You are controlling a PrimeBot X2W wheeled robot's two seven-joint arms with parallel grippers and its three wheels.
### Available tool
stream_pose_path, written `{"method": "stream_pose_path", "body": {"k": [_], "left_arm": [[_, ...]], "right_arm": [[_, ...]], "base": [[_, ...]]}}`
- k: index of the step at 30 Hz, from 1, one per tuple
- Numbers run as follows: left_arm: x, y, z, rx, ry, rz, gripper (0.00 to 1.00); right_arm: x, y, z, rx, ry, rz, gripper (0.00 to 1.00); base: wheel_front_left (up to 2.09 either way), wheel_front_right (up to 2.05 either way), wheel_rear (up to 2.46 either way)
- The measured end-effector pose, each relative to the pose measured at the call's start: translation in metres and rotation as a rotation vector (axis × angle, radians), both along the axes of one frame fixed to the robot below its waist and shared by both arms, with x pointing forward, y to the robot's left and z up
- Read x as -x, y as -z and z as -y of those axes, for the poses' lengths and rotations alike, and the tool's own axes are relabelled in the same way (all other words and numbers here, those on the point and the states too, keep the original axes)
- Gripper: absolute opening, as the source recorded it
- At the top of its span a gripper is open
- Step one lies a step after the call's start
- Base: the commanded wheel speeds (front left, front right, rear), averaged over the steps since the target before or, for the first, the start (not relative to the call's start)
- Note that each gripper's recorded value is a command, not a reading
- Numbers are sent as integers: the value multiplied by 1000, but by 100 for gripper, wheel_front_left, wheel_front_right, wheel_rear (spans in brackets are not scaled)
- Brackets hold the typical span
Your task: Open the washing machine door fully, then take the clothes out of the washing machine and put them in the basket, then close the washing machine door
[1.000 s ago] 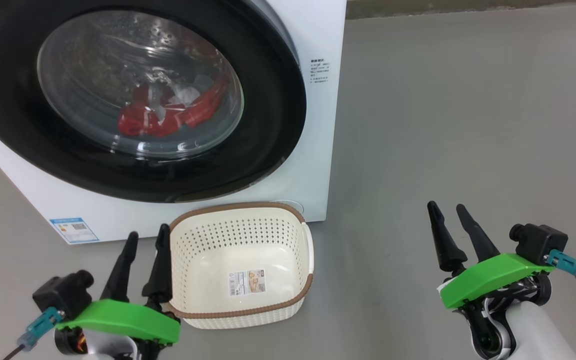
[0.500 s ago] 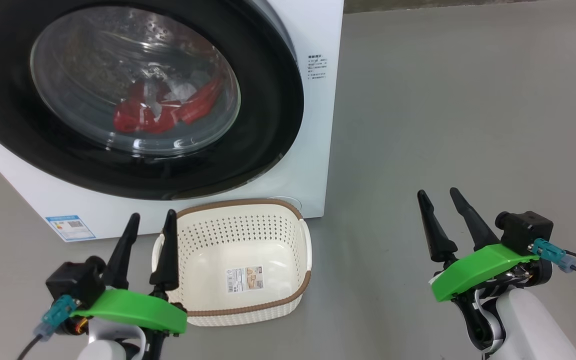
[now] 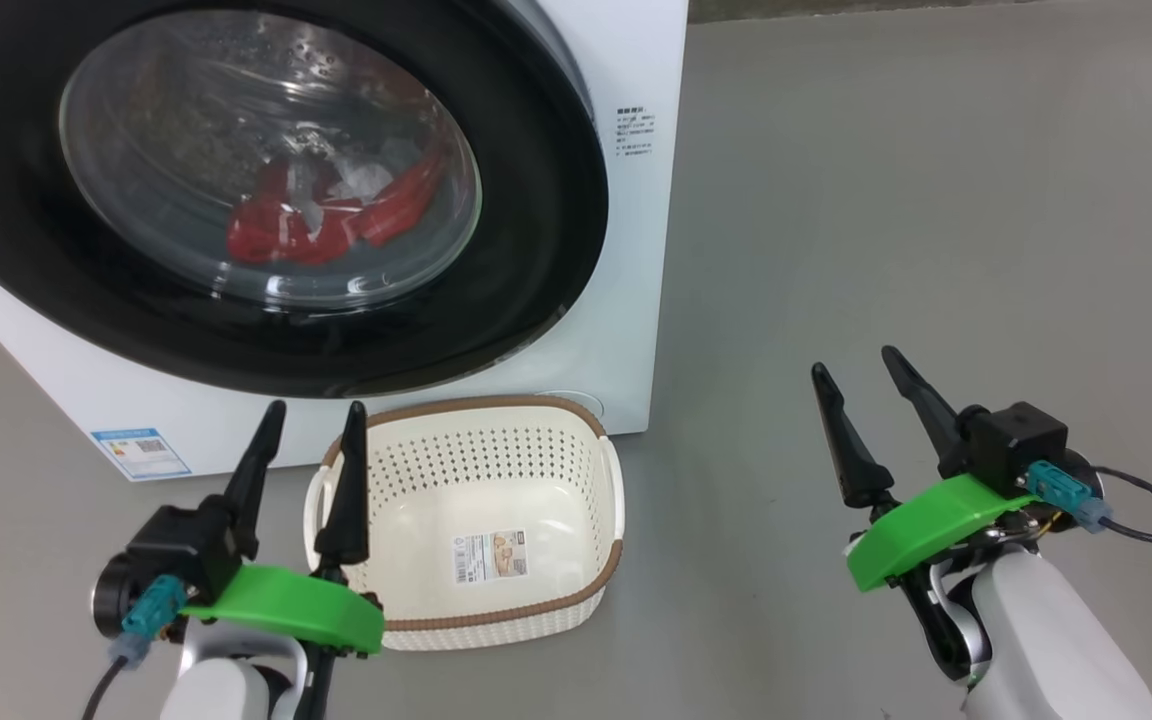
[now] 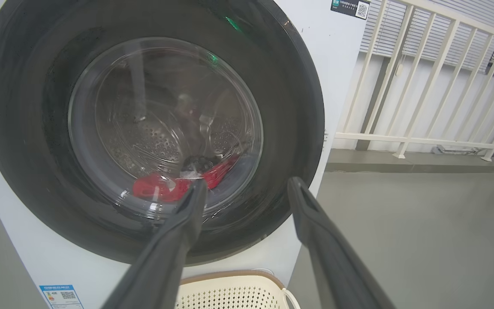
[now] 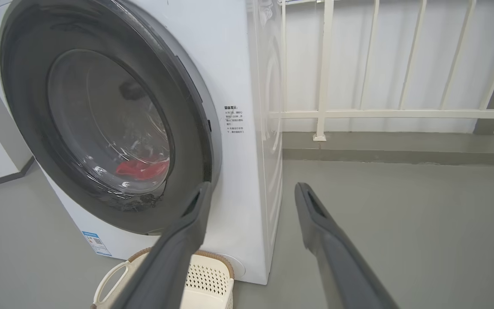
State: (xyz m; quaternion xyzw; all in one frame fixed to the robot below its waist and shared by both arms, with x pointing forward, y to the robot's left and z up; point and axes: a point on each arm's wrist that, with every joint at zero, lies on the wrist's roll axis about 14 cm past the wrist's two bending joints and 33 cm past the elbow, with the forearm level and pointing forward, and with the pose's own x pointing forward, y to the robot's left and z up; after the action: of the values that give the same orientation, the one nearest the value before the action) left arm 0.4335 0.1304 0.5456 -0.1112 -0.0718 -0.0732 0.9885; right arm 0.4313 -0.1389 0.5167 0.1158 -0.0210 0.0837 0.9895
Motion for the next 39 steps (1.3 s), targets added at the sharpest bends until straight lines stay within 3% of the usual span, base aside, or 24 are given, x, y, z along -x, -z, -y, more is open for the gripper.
{"method": "stream_pose_path", "body": {"k": [8, 22, 24, 25, 26, 31, 39], "left_arm": [[-1, -3, 4, -81, 8, 28, 100], [-1, -3, 6, -83, 14, 24, 100], [-1, -1, 7, -83, 15, 19, 100], [-1, 0, 7, -84, 17, 17, 100], [-1, 0, 8, -84, 19, 14, 100], [0, 2, 9, -78, 24, 8, 100], [-2, 6, 4, -78, 3, 1, 100]], "right_arm": [[-4, -12, -10, 93, -36, 54, 100], [-1, -16, -9, 103, -35, 65, 100], [-2, -15, -9, 102, -36, 63, 39], [-2, -16, -9, 94, -36, 64, 15], [-3, -18, -9, 82, -35, 69, 1], [-5, -24, -9, -7, -25, 78, 0], [-24, -22, -6, -291, 7, 33, 0]], "base": [[0, 0, 0], [0, 0, 0], [0, 0, 0], [0, 0, 0], [0, 0, 0], [0, 0, 0], [0, 0, 0]]}}
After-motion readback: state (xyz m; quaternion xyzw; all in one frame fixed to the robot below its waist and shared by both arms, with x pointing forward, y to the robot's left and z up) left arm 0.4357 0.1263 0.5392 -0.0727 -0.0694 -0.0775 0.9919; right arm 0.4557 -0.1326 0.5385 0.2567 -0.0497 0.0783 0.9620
